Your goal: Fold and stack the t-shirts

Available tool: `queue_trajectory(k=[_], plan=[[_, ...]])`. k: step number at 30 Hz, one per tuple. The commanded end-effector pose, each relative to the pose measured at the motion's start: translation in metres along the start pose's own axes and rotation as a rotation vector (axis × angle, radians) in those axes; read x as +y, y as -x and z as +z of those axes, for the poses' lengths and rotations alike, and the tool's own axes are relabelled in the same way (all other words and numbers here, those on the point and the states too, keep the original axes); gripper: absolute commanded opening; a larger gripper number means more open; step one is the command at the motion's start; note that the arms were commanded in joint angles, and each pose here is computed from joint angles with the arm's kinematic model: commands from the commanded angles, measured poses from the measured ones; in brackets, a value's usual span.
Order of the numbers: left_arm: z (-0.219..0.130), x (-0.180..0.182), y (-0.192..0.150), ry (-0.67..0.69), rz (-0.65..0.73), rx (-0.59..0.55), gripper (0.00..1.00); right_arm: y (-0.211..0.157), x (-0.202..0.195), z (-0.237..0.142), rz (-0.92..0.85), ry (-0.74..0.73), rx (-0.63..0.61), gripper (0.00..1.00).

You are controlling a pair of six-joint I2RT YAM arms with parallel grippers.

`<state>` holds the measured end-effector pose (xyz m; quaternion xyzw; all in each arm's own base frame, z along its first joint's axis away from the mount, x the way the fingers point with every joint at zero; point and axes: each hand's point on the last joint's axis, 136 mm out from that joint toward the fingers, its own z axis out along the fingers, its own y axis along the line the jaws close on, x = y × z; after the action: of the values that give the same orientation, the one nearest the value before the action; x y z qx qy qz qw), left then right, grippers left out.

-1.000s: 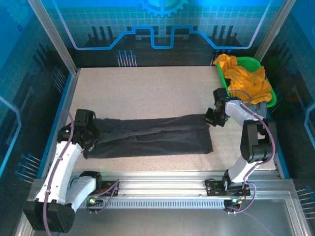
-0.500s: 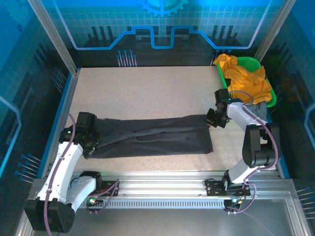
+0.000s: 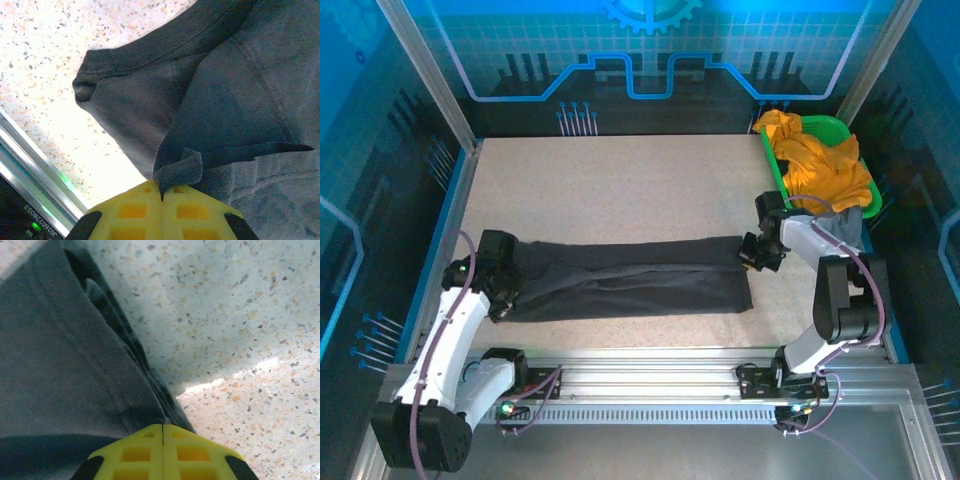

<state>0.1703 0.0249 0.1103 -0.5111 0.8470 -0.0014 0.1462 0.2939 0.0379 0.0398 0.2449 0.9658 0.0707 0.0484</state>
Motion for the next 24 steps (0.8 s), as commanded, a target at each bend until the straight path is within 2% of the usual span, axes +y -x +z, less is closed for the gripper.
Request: queue_trajectory(k=[1, 8, 16, 18, 22, 24], plan=[[0.013, 0.012, -0.015, 0.063, -0.028, 0.062, 0.0, -0.009, -0.016, 0.011, 0.031, -0.068, 0.039, 0.0], [0.024, 0.009, -0.023, 0.089, -0.017, 0.1, 0.0, -0.012, -0.022, 0.006, 0.043, -0.095, 0.037, 0.0], [0.009, 0.007, -0.028, 0.085, 0.021, 0.096, 0.0, -0.015, -0.019, 0.004, 0.04, -0.085, 0.055, 0.0], [0.003, 0.006, -0.03, 0.081, 0.029, 0.099, 0.0, -0.016, -0.02, 0.004, 0.043, -0.097, 0.059, 0.05], [-0.006, 0.003, -0.039, 0.064, 0.043, 0.122, 0.0, -0.01, -0.02, -0.007, 0.044, -0.106, 0.004, 0.23], [-0.01, 0.003, -0.044, 0.064, 0.051, 0.123, 0.0, -0.005, -0.017, -0.015, 0.035, -0.106, -0.026, 0.24]])
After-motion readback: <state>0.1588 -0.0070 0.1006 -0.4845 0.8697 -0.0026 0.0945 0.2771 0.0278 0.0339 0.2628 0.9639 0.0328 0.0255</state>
